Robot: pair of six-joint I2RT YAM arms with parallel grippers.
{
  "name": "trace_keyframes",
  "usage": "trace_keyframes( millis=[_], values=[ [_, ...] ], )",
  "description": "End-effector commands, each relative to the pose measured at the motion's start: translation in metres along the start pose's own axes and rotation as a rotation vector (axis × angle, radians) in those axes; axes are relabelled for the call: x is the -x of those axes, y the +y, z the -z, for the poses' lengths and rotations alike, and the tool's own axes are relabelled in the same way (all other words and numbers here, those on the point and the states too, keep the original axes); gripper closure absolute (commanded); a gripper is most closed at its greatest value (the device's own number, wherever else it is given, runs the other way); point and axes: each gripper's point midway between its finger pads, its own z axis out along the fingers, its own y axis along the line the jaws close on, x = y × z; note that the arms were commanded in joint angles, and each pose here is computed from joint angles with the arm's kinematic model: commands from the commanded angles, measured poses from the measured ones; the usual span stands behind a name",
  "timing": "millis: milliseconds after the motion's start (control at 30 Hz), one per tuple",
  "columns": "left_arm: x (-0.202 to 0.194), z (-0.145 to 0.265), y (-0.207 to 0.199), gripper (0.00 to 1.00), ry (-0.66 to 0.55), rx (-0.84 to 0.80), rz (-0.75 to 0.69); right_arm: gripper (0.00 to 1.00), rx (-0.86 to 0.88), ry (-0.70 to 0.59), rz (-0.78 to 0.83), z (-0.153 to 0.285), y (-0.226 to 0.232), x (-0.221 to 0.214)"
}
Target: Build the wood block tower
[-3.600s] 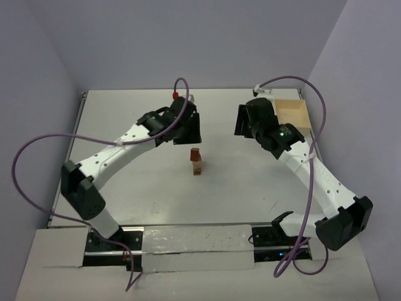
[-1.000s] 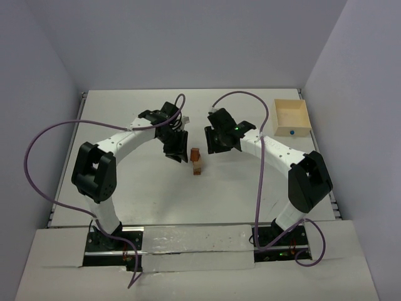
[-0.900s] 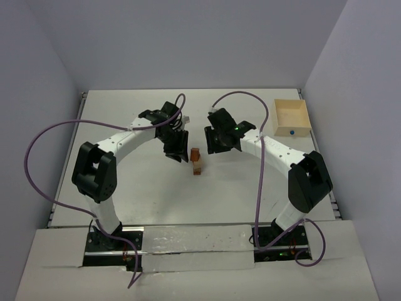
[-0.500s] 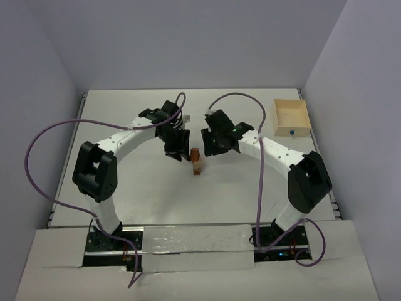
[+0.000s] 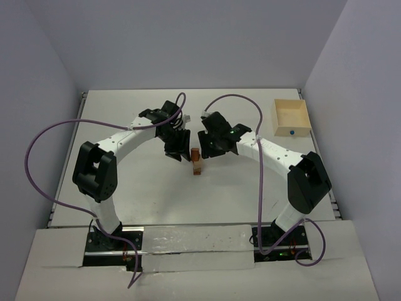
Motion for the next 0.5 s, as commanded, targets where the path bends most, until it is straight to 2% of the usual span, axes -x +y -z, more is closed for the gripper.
trace_keyframes(
  millis=[0, 467],
  values=[
    [0.009, 0.0116, -0.0161, 0.49, -0.043, -0.043, -0.027, 0.52, 0.053, -0.042, 0.01, 0.0047, 0.0171, 0.0163],
    [0.0056, 0.0125, -0.0153, 0.48, -0.04, -0.044, -0.028, 0.51, 0.061, -0.034, 0.002, 0.0019, 0.0202, 0.0166]
  ],
)
